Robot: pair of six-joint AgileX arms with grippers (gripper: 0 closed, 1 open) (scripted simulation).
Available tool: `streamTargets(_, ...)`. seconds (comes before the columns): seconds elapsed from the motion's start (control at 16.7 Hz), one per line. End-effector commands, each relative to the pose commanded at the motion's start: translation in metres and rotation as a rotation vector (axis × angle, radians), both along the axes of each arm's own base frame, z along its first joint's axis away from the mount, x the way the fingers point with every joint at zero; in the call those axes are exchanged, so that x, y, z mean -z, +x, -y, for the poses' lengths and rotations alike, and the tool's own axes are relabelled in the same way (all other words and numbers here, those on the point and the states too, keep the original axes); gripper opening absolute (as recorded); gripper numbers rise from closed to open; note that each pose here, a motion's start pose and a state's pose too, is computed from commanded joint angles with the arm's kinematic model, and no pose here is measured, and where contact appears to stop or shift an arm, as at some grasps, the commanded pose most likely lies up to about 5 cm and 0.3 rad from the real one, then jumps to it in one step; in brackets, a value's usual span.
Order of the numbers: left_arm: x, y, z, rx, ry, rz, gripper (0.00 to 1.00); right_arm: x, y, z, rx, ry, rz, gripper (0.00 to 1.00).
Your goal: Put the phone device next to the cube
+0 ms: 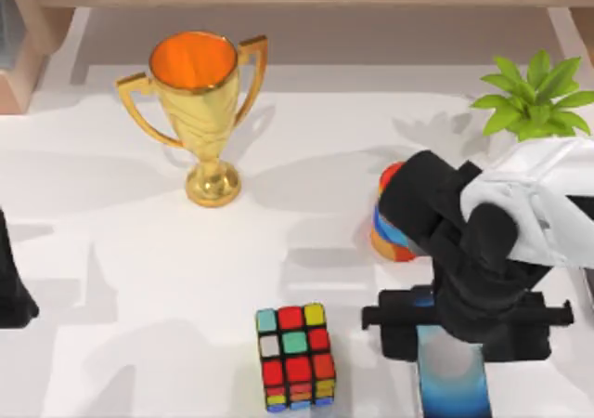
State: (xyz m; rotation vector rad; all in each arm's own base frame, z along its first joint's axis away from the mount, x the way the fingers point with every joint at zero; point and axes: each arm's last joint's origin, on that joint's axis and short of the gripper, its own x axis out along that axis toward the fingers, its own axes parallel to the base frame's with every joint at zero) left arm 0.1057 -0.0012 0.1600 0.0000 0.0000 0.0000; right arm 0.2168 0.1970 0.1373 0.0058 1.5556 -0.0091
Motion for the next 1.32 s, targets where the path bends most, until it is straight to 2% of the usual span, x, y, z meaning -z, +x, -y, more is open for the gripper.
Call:
streamTargets(0.18, 0.0000, 0.0000, 0.0000, 0.000, 0.000, 0.000, 1.00, 0.0000, 0.0000, 0.0000, 0.000, 0.000, 0.000, 0.00)
streamTargets(0.96, 0.0000, 0.0000, 0.0000, 0.000, 0.000, 0.000, 1.00, 0.0000, 0.0000, 0.0000, 0.000, 0.000, 0.000, 0.98)
streamTargets(1.32, 0.0000, 0.0000, 0.0000, 0.000, 0.000, 0.000, 1.00, 0.0000, 0.0000, 0.0000, 0.000, 0.000, 0.000, 1.00)
